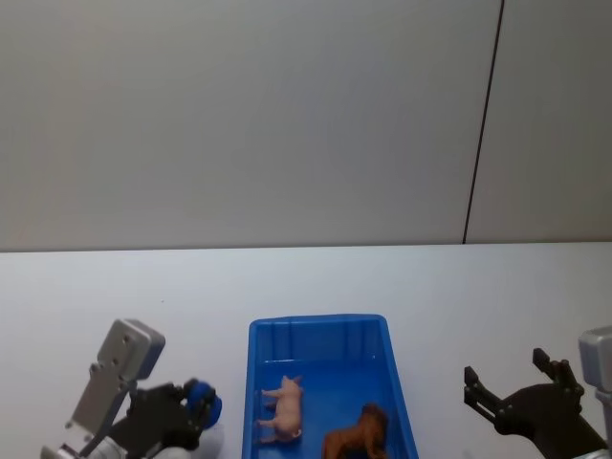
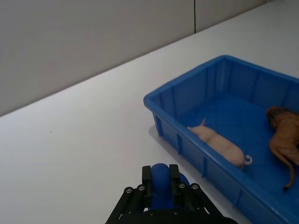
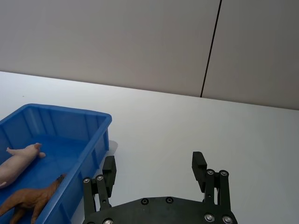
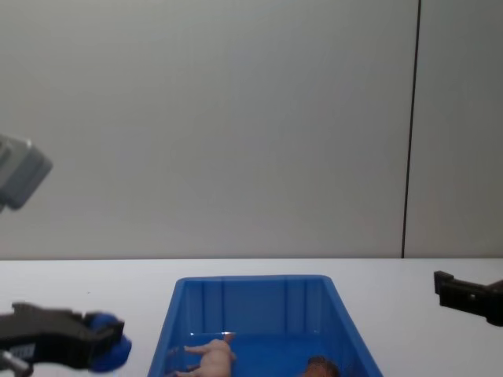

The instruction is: Pick up the two dolls from the table and place them into the box.

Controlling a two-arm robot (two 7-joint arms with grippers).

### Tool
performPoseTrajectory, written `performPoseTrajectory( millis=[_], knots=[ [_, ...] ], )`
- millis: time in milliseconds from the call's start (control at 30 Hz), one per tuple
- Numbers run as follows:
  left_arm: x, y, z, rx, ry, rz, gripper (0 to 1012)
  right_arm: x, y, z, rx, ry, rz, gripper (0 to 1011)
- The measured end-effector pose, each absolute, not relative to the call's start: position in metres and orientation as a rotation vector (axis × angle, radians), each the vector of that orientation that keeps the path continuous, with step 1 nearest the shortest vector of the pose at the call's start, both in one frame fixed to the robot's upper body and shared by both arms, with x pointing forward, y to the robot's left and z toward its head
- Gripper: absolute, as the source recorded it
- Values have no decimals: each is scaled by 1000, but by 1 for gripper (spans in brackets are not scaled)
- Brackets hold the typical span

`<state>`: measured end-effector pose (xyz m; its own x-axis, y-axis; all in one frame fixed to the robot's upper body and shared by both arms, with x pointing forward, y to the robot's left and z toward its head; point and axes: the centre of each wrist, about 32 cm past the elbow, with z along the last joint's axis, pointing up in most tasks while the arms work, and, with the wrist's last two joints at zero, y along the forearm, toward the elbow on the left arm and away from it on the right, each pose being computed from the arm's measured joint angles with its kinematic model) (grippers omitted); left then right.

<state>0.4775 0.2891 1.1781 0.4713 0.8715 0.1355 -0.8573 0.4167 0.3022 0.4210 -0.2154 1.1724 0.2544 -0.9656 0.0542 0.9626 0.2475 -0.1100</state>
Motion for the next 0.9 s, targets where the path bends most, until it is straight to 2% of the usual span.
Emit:
performPoseTrajectory(
  millis=[267,633,700,733,833,900],
  knots=[
    [485,284,1197,302,-43,1049,178,421,-215,1172,-130,26,-1314,1001],
    [498,270,1215,232,-104,944,129,421,-215,1172,-130,26,-1314,1001],
    [500,268,1216,221,-109,924,157,421,-215,1172,-130,26,-1314,1001],
    [502,266,1217,212,-112,906,226,421,-215,1172,-130,26,-1314,1001],
    [507,260,1220,192,-116,867,328,421,-215,1172,-130,26,-1314,1001],
    [509,257,1220,183,-118,845,359,421,-215,1172,-130,26,-1314,1001]
  ],
)
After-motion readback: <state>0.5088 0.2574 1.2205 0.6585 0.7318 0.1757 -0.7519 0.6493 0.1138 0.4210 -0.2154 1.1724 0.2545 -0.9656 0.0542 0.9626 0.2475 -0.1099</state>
